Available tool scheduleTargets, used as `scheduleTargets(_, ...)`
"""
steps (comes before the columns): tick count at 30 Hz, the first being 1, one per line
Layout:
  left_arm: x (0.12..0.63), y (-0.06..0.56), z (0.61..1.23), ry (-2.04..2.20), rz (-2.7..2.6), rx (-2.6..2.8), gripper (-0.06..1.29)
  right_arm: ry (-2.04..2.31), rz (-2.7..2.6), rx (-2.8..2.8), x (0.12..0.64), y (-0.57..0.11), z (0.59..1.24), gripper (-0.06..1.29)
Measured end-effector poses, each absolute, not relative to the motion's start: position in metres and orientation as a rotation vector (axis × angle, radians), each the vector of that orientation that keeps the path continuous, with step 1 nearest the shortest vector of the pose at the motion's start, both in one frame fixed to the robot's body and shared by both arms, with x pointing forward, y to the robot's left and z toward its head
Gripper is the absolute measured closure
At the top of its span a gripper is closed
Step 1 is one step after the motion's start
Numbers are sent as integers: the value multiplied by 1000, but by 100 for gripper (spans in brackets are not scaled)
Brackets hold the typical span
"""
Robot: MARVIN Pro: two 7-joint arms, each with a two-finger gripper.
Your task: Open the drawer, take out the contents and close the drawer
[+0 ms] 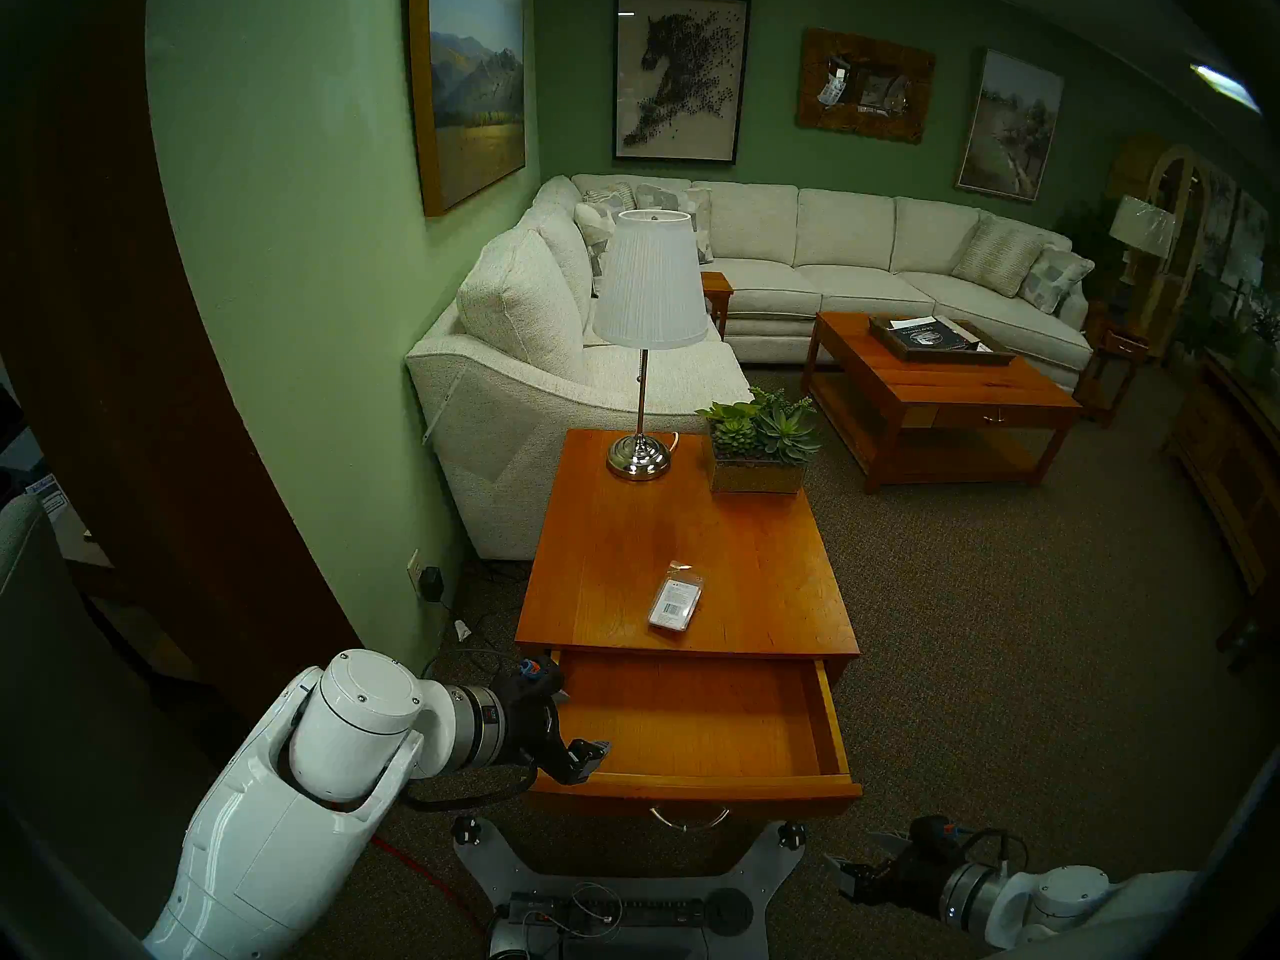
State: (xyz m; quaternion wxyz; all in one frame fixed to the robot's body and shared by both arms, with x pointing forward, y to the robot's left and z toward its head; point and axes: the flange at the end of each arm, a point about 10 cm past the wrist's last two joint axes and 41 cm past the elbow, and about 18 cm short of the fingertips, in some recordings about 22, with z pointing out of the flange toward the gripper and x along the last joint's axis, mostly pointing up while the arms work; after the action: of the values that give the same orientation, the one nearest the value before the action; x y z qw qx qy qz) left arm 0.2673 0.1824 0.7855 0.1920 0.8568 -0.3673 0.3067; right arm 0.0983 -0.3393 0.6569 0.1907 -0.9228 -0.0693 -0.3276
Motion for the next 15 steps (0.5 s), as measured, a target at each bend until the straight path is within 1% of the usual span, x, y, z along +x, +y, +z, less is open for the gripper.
scheduleTargets(15, 267, 183, 784, -1028, 857, 2406, 0, -128, -939, -2583, 144, -311, 643, -1)
